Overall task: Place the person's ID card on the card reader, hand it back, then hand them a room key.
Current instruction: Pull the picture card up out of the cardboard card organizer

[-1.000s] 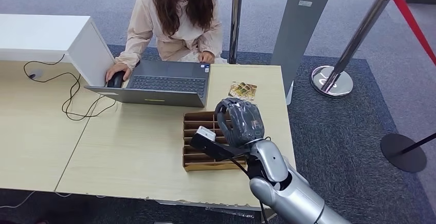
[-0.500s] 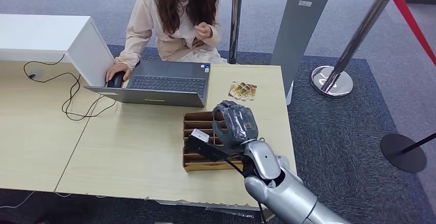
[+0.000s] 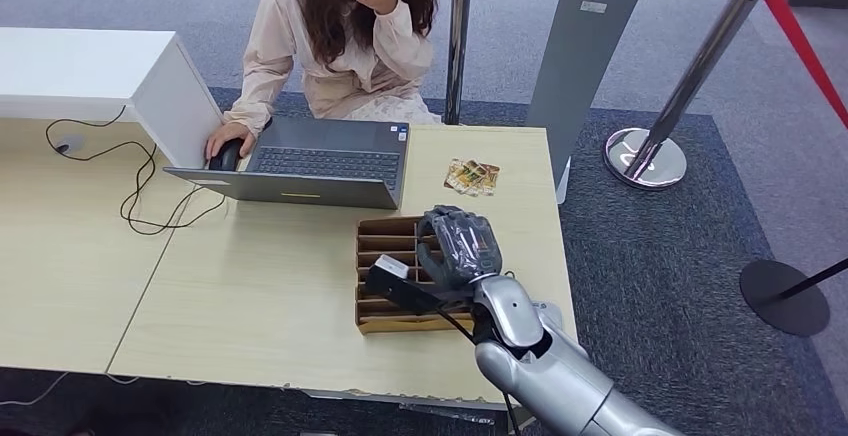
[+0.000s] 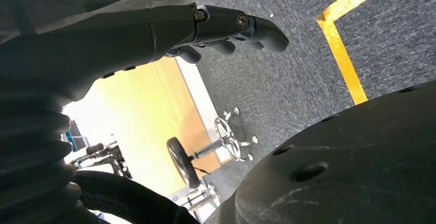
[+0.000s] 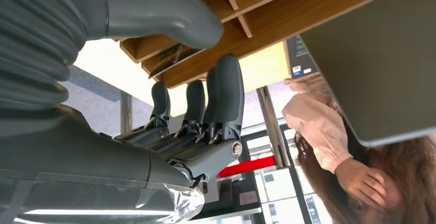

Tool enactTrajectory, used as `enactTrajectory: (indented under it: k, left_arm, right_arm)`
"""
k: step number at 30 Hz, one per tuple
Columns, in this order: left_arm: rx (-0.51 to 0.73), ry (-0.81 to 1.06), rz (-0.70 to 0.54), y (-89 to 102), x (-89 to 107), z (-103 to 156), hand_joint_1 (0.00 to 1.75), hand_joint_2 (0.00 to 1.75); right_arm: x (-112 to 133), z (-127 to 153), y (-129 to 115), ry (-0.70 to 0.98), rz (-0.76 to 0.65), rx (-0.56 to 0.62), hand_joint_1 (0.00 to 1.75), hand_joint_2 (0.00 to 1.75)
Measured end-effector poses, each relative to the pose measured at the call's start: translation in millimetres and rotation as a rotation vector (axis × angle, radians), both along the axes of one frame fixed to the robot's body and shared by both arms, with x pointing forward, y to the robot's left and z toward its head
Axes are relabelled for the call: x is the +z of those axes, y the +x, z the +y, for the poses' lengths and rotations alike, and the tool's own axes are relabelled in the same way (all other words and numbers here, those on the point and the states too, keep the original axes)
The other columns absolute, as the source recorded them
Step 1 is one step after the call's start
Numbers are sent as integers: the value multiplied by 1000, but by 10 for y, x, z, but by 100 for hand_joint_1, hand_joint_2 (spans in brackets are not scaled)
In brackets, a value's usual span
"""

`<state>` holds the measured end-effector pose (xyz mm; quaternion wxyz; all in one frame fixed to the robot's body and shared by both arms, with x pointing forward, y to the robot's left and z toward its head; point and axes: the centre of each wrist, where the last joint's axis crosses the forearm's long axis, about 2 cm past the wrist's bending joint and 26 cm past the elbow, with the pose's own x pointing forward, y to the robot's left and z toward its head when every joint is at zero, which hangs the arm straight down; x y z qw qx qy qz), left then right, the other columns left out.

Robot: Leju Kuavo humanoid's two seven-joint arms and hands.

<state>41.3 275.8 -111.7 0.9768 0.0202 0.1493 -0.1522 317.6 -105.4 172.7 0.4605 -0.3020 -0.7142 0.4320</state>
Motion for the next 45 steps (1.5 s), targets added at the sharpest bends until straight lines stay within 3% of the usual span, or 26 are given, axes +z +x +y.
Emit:
enactTrajectory:
  k: [3, 4, 17, 27, 30, 36, 45]
  left_arm:
    - [3, -2, -2, -6, -1, 2, 0, 0]
    - [3, -2, -3, -8, -1, 2, 0, 0]
    - [11, -7, -14, -37, -5, 16, 0, 0]
    - [17, -11, -21, -55, -7, 22, 0, 0]
    - [18, -13, -23, -59, -7, 22, 0, 0]
    - [19, -16, -27, -66, -8, 24, 0, 0]
    - [20, -20, -36, -78, -9, 24, 0, 0]
  right_arm:
    - [-33, -15, 17, -11, 8, -8, 0, 175]
    - [-42, -19, 20, -14, 10, -10, 0, 175]
    - [-62, -52, 65, -30, 7, -26, 1, 175]
    - [-62, -59, 72, -32, 6, -27, 13, 175]
    - [-61, -57, 72, -36, 6, -25, 20, 175]
    - [-63, -56, 72, -40, 7, -24, 57, 175]
    - [-66, -56, 71, -46, 1, -21, 46, 175]
